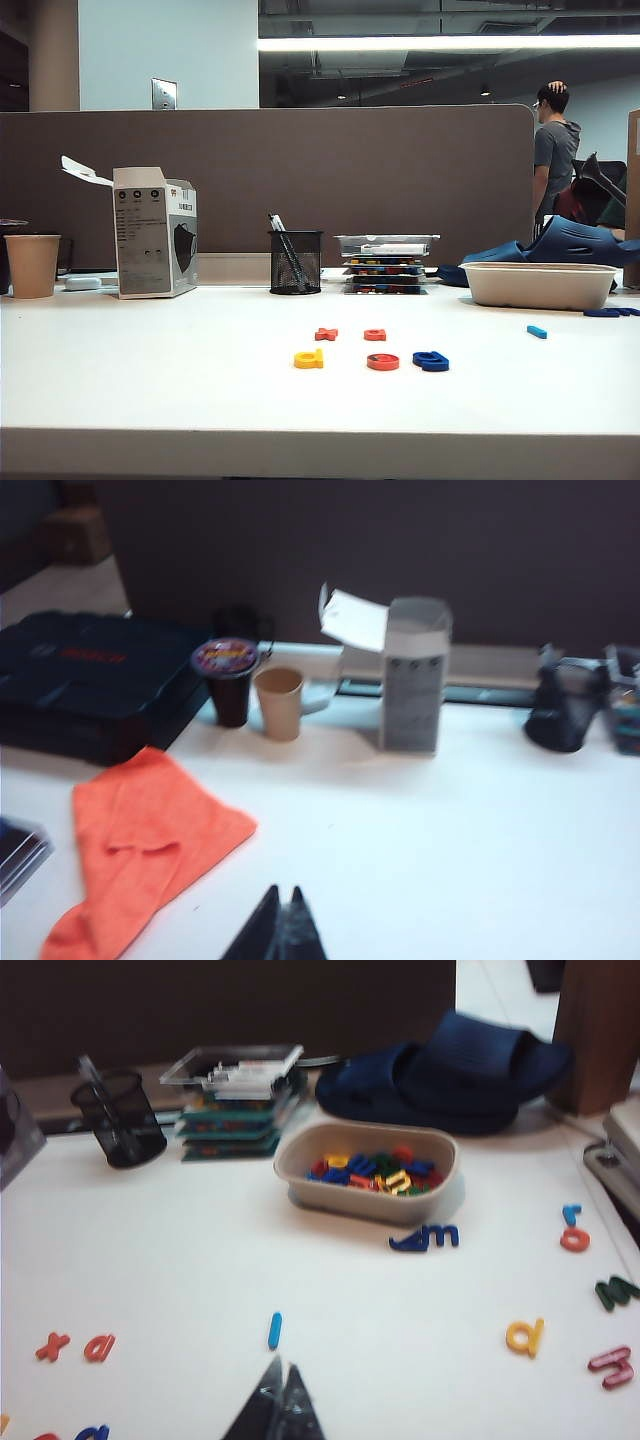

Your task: Select the appropriate letters from the row of letter magnets placed on the table to arrange into the word "dog".

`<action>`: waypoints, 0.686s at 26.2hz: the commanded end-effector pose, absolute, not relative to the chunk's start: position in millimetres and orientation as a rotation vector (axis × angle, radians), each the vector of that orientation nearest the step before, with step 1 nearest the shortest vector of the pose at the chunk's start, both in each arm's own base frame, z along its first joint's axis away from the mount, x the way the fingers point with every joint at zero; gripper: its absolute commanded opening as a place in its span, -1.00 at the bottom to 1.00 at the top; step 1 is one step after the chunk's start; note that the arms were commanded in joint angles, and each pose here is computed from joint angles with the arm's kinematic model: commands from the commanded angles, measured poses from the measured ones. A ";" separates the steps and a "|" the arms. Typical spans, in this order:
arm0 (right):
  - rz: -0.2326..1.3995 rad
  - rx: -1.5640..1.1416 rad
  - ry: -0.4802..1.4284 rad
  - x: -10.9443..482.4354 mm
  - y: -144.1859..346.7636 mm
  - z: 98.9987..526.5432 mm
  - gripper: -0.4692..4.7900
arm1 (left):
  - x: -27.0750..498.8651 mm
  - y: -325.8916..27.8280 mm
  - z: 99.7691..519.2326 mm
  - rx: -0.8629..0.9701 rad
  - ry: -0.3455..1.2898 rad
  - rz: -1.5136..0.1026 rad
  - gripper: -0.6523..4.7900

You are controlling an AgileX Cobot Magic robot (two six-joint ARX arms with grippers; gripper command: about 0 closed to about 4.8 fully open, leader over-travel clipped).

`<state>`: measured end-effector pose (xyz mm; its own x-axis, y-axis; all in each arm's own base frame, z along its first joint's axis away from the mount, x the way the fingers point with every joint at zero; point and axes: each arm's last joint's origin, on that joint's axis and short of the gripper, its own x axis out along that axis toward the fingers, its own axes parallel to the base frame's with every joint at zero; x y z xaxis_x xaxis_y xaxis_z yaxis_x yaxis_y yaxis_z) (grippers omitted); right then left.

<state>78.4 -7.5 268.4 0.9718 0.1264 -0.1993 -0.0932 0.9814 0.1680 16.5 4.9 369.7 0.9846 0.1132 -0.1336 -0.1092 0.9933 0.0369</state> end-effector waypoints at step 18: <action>0.135 0.130 0.085 101.9 -12.1 184.3 -0.83 | 65.9 -7.2 252.3 -0.003 -0.169 -0.072 -0.78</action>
<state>101.3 -11.4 182.9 0.9810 0.1591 -0.1107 -0.1395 0.9761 0.1665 63.7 -6.5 251.2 0.9926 -0.0568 0.1076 0.0570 0.9984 0.0014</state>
